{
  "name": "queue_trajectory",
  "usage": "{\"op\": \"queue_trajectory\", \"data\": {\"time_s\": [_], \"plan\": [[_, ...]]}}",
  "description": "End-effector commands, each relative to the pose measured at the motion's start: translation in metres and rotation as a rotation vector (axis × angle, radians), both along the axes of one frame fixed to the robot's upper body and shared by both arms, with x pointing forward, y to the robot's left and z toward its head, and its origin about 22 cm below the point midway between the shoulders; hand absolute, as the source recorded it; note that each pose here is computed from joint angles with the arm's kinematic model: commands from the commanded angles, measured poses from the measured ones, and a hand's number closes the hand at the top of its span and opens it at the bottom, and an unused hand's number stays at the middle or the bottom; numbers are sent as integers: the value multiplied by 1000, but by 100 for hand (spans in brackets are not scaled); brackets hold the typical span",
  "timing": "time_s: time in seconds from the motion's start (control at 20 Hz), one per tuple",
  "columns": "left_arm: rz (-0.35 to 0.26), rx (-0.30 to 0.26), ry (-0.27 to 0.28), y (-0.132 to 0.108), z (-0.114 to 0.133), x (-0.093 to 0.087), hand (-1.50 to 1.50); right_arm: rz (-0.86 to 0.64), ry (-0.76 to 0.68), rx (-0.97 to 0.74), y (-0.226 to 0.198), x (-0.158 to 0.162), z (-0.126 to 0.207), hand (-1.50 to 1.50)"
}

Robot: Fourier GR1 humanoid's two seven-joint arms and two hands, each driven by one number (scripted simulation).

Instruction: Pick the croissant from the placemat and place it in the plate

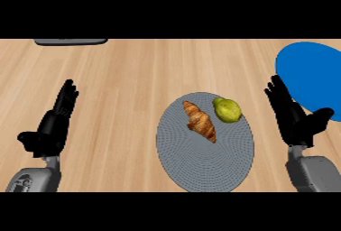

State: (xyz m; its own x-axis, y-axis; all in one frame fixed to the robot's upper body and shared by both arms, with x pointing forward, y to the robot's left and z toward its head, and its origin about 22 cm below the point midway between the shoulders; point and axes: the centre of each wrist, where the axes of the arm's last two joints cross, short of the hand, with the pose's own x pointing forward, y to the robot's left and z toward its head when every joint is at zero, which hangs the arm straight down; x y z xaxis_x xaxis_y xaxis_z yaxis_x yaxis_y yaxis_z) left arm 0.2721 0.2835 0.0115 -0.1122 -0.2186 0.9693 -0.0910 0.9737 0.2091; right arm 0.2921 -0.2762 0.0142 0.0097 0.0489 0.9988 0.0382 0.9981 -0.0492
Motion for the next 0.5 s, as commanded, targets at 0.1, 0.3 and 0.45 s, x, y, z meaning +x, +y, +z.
{"op": "queue_trajectory", "data": {"time_s": [0.1, 0.3, 0.45], "plan": [[-33, -1, 72, -7, 8, 11, 0, 498, -82, 44, 55, 33, 35, 150], [-62, -18, 176, -16, -12, 5, 0, 700, -455, -424, 56, 51, 132, 150], [-84, -52, 228, -24, 2, 18, 0, 656, -398, 31, 50, 72, 56, -150]]}}
